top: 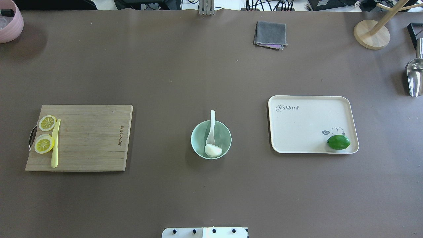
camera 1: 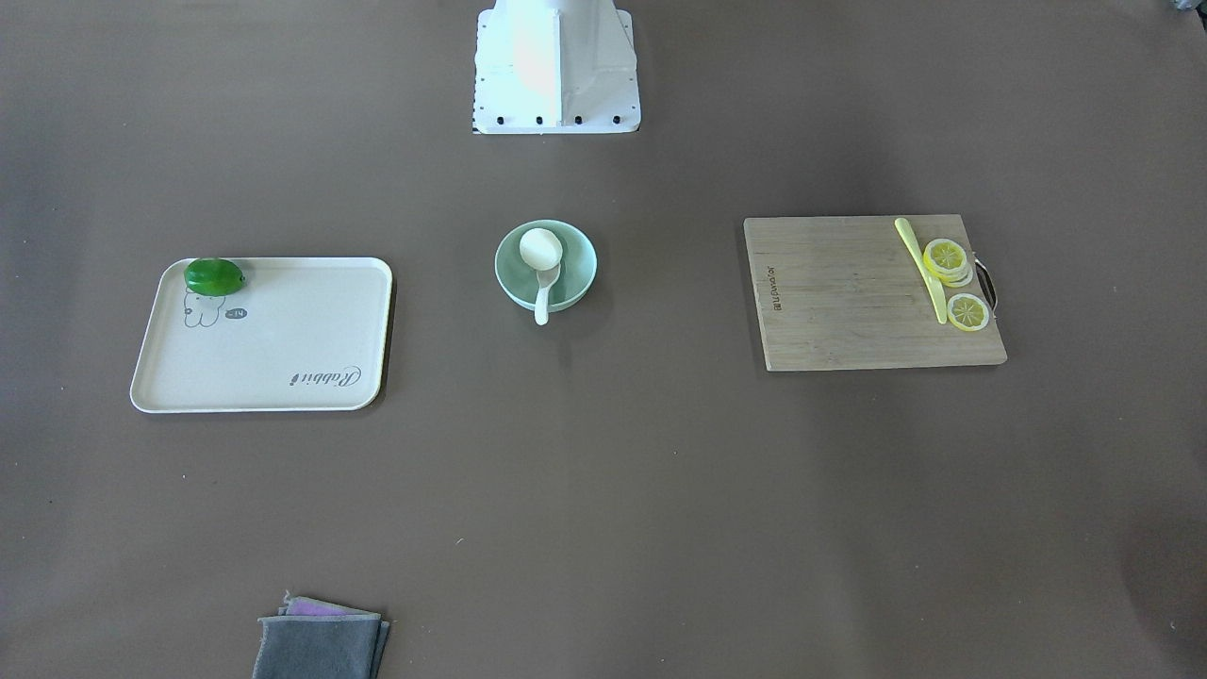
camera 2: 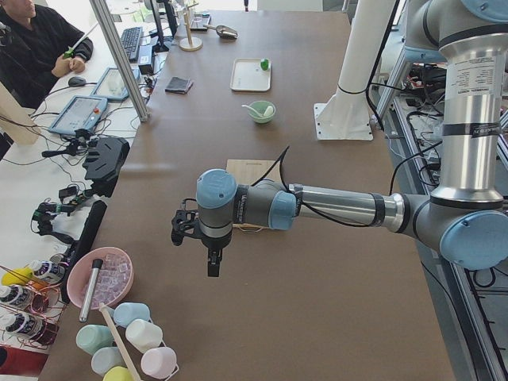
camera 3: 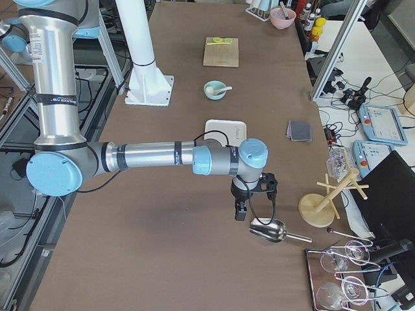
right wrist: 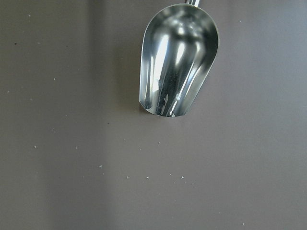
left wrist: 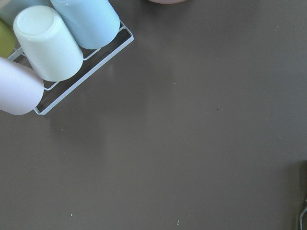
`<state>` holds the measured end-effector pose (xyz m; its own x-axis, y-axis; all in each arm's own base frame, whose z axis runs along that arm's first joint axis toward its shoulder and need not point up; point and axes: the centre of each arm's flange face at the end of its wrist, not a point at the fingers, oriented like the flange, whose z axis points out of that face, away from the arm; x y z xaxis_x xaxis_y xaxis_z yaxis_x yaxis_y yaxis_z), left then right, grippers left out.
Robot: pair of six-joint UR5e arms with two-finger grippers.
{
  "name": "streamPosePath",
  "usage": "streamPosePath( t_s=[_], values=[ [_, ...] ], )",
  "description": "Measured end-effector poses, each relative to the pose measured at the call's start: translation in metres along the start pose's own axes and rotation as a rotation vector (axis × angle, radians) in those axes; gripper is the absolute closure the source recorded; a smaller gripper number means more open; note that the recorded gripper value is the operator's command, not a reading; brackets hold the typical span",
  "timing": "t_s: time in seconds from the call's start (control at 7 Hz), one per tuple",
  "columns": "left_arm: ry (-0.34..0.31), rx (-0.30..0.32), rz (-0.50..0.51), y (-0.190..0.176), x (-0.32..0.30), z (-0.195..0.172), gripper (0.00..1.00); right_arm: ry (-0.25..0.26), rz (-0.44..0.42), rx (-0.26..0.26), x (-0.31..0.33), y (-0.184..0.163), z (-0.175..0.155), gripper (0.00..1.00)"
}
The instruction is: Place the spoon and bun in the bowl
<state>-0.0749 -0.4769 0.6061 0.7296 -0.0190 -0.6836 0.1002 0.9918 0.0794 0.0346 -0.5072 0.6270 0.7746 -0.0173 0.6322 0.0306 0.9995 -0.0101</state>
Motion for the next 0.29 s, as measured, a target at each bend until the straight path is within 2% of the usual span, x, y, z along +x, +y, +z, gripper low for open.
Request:
streamPosePath(
  t_s=[0.29],
  values=[
    [0.008,-0.001,0.001,0.005,-0.0001,0.0005,0.02,-0.017,0.004,-0.004,-0.0008,0.0009,0.0011,0.0]
  ],
)
